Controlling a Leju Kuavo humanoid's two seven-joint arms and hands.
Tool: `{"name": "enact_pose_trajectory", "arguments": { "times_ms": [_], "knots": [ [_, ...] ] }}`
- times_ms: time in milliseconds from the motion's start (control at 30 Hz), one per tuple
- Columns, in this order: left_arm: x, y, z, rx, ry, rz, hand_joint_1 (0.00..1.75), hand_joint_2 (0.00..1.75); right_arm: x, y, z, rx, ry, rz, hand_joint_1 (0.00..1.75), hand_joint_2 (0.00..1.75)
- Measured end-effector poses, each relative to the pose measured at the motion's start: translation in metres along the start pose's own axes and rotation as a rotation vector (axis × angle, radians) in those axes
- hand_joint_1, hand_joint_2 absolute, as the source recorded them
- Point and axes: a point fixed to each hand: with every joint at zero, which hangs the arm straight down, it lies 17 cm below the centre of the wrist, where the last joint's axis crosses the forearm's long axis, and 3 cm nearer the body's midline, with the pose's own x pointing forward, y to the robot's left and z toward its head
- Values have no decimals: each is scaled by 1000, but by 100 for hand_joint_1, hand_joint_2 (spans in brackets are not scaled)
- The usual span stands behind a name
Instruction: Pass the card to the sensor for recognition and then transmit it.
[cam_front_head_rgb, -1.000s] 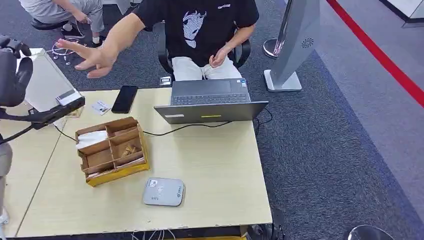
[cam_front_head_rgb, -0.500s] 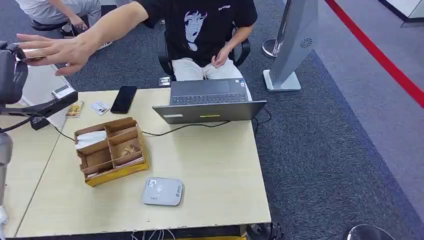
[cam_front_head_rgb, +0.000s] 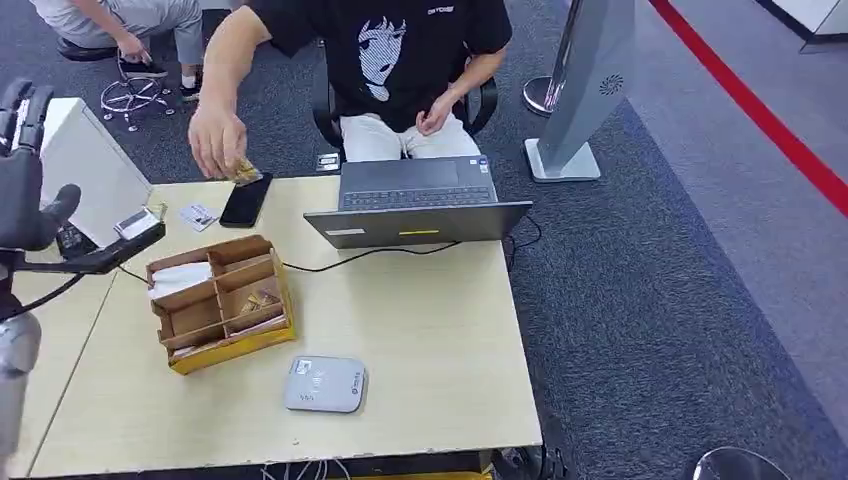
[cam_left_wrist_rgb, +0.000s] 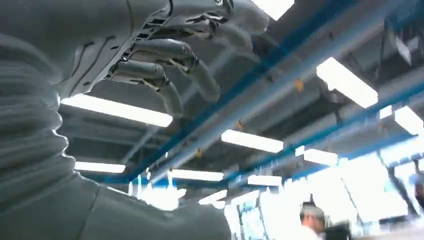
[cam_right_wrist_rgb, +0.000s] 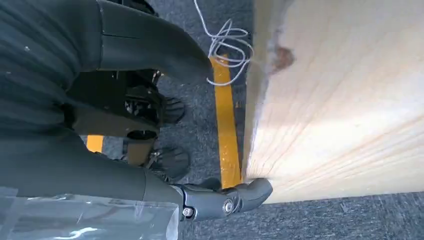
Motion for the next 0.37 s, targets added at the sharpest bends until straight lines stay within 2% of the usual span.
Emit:
{"name": "enact_pose_trajectory", "arguments": {
  "times_ms": [67,167,267,333,367],
  "knots": [
    [14,20,13,83,-15,-7,0,175,0,-1,1,-5,-9,-19,0,175],
    [45,74,53,292,-46,25,0,175,-4,-5,6,-10,-24,-60,0,175],
    [69,139,126,536,2,163,0,175,-12,-13,15,-26,-41,-141,0,175],
    [67,159,163,596,47,254,0,175,-22,-22,22,-43,-40,-179,0,175],
    [63,164,172,602,71,288,0,175,-26,-25,25,-51,-39,-192,0,175]
  ]
}}
